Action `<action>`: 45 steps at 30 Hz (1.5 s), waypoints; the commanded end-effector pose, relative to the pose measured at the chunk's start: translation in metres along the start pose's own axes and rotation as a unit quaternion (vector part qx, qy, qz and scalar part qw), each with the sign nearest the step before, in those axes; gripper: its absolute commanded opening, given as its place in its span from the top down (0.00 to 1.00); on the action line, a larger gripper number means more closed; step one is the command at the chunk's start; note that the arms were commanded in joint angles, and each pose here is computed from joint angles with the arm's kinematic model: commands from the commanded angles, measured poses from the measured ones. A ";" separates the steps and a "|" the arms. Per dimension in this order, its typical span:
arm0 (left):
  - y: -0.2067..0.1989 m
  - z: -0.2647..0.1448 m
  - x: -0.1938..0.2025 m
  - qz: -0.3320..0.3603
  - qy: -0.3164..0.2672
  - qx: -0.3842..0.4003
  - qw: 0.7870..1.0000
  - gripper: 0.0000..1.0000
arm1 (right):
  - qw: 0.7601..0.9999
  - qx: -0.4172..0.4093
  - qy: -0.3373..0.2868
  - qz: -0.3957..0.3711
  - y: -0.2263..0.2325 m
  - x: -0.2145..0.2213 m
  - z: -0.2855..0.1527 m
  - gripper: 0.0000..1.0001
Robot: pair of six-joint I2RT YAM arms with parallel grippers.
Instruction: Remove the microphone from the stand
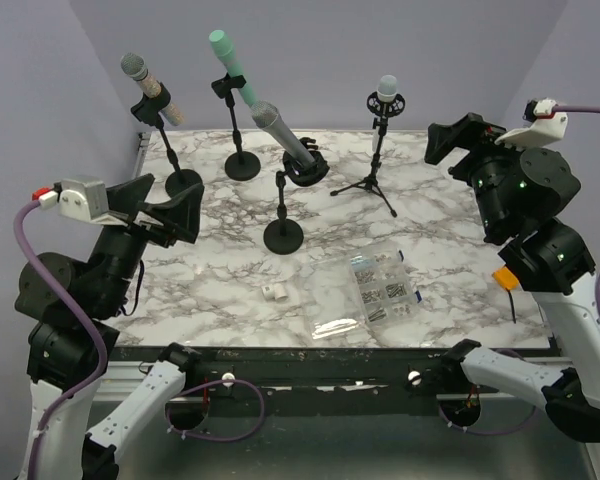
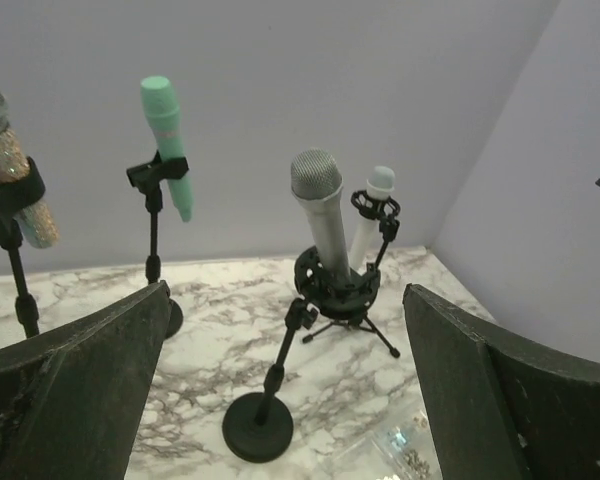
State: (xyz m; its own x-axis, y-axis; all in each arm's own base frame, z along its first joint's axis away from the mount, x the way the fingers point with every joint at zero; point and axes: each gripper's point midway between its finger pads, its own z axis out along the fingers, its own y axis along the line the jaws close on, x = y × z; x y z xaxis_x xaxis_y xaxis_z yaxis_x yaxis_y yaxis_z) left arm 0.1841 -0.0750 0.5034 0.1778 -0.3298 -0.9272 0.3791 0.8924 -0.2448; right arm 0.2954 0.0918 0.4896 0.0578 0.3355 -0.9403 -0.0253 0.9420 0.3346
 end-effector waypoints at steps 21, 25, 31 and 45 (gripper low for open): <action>-0.034 0.009 0.165 -0.202 0.248 0.070 0.945 0.01 | 0.956 -0.236 0.162 -0.065 0.087 0.133 0.022 0.00; -0.029 -0.003 0.180 -0.200 0.266 0.059 0.941 0.01 | 0.916 -0.332 0.198 -0.104 0.130 0.155 0.030 0.00; -0.027 -0.021 0.184 -0.199 0.262 0.061 0.942 0.01 | 0.905 -0.369 0.177 -0.115 0.169 0.166 0.039 0.00; -0.030 -0.029 0.190 -0.209 0.271 0.070 0.937 0.01 | 0.911 -0.335 0.144 -0.195 0.216 0.191 0.087 0.07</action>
State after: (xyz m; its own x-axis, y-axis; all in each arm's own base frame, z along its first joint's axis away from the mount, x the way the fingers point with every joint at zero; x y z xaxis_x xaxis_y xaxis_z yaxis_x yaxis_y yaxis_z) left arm 0.1838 -0.1528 0.3278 -0.4636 -0.4072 -0.7869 0.4302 0.6729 -0.6017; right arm 0.3638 0.3566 0.3764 -0.1382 -0.0963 -0.9857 -0.7102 0.7033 0.0309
